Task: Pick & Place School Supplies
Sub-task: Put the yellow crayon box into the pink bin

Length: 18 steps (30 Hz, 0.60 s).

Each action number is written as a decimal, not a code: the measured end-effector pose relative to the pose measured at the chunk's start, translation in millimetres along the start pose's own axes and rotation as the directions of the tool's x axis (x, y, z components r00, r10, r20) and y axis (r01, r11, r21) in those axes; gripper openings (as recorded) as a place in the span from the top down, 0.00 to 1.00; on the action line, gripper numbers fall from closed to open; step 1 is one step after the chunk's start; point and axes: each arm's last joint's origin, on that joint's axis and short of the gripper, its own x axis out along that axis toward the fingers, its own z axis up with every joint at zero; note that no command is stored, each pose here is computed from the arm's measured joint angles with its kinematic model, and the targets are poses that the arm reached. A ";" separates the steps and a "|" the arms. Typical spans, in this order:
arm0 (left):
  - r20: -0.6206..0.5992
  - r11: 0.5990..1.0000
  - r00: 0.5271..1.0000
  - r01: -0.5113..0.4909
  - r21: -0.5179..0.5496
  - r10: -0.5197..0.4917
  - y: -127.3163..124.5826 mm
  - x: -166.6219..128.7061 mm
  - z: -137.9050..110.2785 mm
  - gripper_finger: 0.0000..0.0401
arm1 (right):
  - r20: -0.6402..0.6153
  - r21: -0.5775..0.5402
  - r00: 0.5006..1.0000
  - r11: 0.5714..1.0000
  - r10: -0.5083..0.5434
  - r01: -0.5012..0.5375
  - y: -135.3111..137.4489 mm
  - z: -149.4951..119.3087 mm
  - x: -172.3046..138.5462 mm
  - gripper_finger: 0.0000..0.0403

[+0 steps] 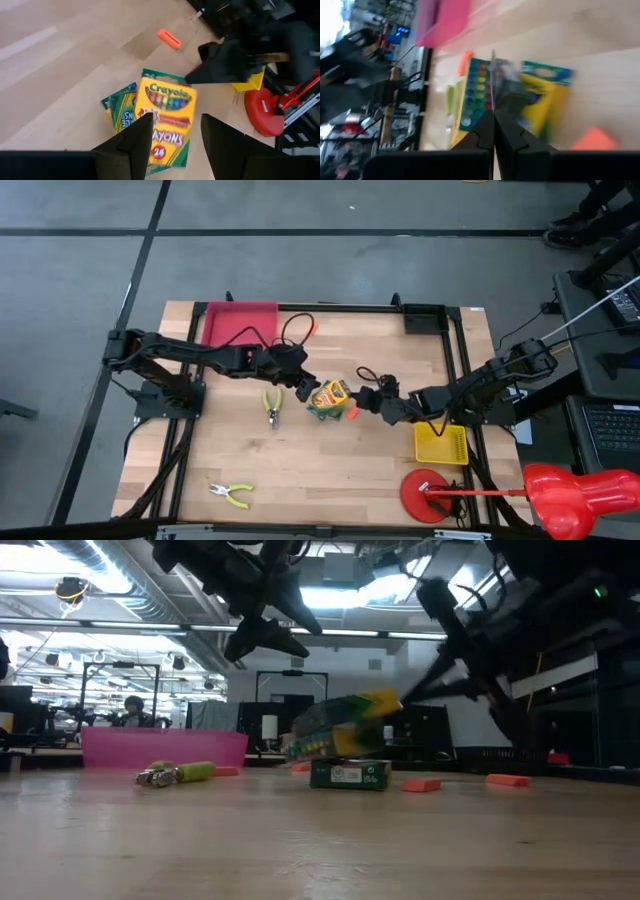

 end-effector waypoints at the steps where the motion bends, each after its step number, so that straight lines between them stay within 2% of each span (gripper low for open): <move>1: 0.013 1.000 1.000 0.003 0.010 -0.003 -0.8 -2.1 1.4 0.59 | -0.008 -0.019 1.000 1.000 0.014 -0.014 5.8 -0.7 0.3 1.00; 10: 0.094 0.992 0.994 0.038 0.118 -0.049 -0.2 -38.9 19.7 0.58 | -0.094 -0.157 0.990 0.981 0.102 -0.116 51.4 -5.0 -0.5 1.00; 16: -0.087 0.954 0.984 0.172 0.246 -0.155 6.7 -53.3 17.2 0.58 | -0.182 -0.254 0.966 0.941 0.183 -0.226 85.4 -4.7 -4.6 1.00; 18: -0.136 0.937 0.978 0.191 0.293 -0.157 7.2 -54.3 13.1 0.58 | -0.205 -0.273 0.960 0.931 0.190 -0.243 93.8 -3.7 -7.0 1.00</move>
